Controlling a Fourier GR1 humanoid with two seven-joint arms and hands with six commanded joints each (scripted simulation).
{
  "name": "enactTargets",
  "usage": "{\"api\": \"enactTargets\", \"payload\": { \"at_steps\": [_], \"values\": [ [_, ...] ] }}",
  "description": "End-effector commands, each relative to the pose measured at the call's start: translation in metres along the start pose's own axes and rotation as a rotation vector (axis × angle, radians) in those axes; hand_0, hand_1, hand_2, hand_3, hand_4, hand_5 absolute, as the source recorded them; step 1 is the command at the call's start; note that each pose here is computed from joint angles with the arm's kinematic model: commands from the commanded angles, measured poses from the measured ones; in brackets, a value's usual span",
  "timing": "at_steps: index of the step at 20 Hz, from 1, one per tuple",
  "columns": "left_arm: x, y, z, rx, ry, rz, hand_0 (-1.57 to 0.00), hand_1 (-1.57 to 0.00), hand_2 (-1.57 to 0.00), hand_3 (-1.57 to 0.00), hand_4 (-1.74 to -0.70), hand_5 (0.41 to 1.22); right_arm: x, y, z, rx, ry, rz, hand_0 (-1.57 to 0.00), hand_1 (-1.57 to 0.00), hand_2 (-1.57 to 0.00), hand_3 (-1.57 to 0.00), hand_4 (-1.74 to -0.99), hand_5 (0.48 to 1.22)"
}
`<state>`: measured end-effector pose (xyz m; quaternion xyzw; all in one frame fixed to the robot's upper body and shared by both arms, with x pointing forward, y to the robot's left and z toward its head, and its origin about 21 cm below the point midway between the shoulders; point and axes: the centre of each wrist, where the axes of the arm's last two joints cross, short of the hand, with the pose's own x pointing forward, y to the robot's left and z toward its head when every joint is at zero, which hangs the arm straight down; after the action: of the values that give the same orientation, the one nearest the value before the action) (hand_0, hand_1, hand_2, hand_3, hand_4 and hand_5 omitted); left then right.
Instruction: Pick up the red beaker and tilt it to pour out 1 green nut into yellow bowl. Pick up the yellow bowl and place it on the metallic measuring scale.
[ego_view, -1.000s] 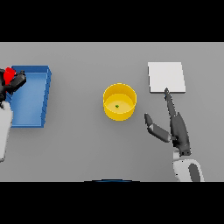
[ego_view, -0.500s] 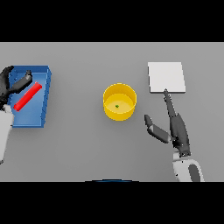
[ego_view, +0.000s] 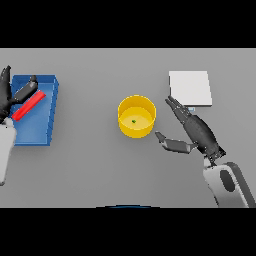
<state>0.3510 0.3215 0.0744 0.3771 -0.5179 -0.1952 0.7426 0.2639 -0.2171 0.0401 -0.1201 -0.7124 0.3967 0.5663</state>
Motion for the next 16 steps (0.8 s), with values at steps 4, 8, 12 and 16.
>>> {"api": "enactTargets", "payload": {
  "at_steps": [4, 8, 12, 16],
  "values": [
    [0.0, 0.0, 0.0, 0.005, 0.017, -0.011, -0.01, -0.01, -0.01, -0.01, -0.73, 0.68, 0.015, -0.008, -0.029, 0.182, -0.07, 0.251, 0.0, 0.0, 0.0, 0.0, -1.192, 0.677],
    [-0.002, -0.003, 0.002, -0.004, 0.021, -0.018, 0.0, 0.0, 0.0, 0.0, -0.74, 0.696, 0.019, -0.013, -0.051, 0.36, -0.152, 0.463, 0.0, 0.0, 0.0, 0.0, -1.225, 0.684],
    [-0.004, 0.003, 0.002, -0.008, 0.019, -0.031, 0.0, 0.0, 0.0, 0.0, -0.75, 0.704, 0.029, -0.011, -0.072, 0.487, -0.198, 0.651, 0.0, 0.0, 0.0, 0.0, -1.218, 0.707],
    [-0.006, 0.003, 0.001, -0.002, 0.021, -0.016, 0.0, 0.0, 0.0, 0.0, -0.75, 0.704, 0.034, 0.002, -0.089, 0.604, -0.206, 0.703, 0.0, 0.0, 0.0, 0.0, -1.218, 0.72]
  ]
}}
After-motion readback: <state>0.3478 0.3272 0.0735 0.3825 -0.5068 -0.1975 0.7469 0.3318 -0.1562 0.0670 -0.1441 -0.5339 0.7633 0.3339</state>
